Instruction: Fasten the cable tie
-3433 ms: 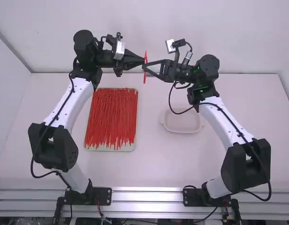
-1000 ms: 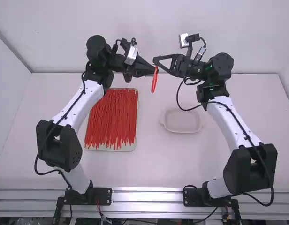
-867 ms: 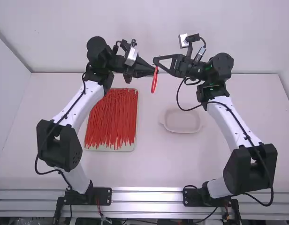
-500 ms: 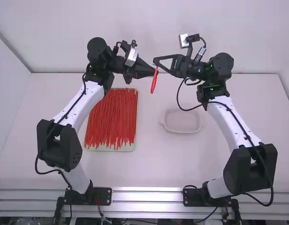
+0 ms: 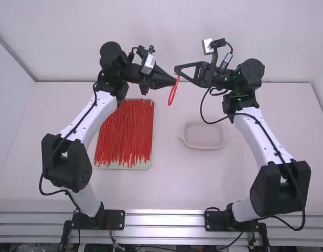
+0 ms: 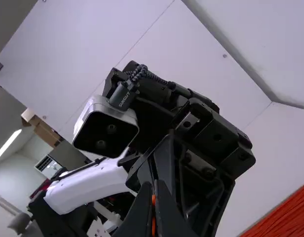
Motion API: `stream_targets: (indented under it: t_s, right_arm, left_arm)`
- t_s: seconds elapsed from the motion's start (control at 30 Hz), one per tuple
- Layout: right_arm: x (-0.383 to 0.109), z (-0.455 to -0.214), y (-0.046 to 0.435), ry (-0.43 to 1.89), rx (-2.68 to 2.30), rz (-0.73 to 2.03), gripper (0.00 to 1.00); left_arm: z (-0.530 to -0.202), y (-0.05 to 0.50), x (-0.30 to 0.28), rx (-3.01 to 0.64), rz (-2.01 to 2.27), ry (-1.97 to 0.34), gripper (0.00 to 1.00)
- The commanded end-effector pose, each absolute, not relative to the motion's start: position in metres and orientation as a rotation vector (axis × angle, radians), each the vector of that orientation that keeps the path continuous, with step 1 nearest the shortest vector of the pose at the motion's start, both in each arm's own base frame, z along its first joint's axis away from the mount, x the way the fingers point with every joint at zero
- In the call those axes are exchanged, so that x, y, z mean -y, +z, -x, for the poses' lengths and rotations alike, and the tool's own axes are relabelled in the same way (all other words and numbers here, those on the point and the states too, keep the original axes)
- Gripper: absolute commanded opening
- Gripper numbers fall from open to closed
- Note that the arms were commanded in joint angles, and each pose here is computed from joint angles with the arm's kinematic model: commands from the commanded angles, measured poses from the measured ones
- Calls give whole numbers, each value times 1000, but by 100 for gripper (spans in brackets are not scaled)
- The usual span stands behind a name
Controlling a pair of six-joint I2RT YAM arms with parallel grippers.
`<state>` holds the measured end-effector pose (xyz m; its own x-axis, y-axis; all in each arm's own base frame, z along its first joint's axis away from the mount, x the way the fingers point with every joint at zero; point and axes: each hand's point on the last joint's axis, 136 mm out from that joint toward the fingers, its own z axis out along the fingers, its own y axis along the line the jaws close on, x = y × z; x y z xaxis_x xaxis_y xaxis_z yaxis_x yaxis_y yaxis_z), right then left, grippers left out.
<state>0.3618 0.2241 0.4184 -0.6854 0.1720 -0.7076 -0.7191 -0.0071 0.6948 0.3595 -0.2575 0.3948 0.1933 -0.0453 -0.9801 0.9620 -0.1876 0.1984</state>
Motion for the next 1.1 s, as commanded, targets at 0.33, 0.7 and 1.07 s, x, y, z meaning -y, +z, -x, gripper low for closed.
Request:
stream_targets:
  t_s: [0.33,0.7,1.07]
  right_arm:
    - [-219,-363,443,1740,-1565,578,0]
    - [-219,-359,465,1729,-1539,602,0]
    - [-218,-353,486,1724,-1505,629,0]
  left_arm:
    - [-345,374,265,-931,-1441,-1243,2]
    - [-344,351,265,-952,-1432,-1259,2]
    - [-340,313,264,-999,-1415,-1296,2]
